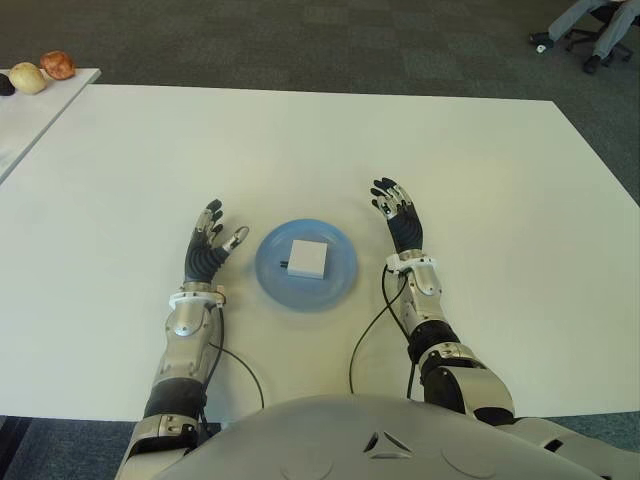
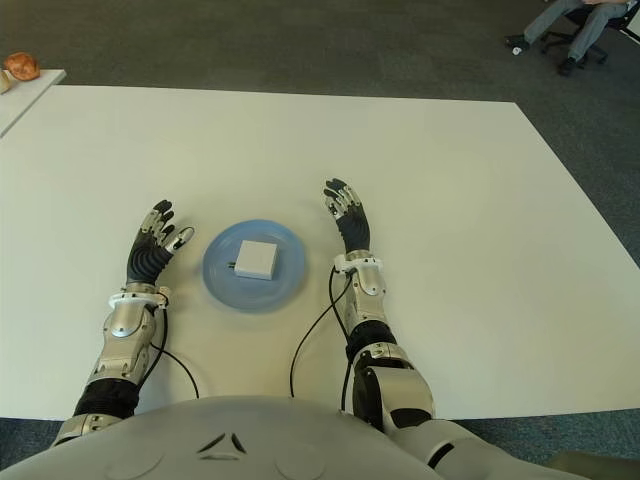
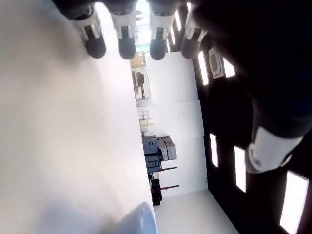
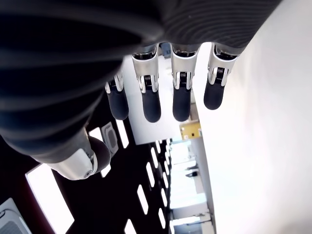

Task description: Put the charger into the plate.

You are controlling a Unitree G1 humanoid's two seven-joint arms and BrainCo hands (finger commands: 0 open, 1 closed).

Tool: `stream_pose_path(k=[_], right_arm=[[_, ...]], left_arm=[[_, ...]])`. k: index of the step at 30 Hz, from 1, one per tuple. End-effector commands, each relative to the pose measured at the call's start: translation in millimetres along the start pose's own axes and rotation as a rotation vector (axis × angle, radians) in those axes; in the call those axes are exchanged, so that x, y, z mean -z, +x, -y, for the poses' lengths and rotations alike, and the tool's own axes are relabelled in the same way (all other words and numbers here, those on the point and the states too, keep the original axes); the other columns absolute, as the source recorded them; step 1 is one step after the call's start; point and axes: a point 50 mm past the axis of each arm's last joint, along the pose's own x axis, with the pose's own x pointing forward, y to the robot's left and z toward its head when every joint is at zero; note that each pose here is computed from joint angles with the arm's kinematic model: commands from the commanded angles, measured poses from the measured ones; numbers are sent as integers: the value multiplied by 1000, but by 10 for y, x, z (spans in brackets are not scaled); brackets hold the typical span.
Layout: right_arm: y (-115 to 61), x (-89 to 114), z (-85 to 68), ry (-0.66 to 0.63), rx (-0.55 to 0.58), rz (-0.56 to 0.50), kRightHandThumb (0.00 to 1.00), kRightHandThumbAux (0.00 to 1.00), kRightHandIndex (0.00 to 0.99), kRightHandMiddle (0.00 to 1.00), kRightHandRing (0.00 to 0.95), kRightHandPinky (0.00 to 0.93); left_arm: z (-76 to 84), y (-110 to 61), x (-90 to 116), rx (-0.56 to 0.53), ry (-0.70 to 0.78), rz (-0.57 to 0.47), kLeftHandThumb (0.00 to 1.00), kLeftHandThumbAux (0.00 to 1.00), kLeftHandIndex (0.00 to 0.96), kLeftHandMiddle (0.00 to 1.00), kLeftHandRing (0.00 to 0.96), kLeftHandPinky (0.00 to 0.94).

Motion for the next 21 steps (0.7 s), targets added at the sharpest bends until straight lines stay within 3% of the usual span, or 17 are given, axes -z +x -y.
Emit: stream_pose_path(k=[1,6,21], right_arm=[[-260,293,88,42,46,-155,0,629,149,162,134,147],[-266,293,100,44,46,-158,7,631,131,135,115,139],[-277,293,142,32,46,-173,26,637,109,116,100,130]], left_arm=[[52,-155,152,3,-5,-94,0,614,0,0,0,6],[42,-190,271,8,-12,-124,0,613,0,0,0,6],[64,-136,311,-2,-72,-105,0,599,0,1,0,0]])
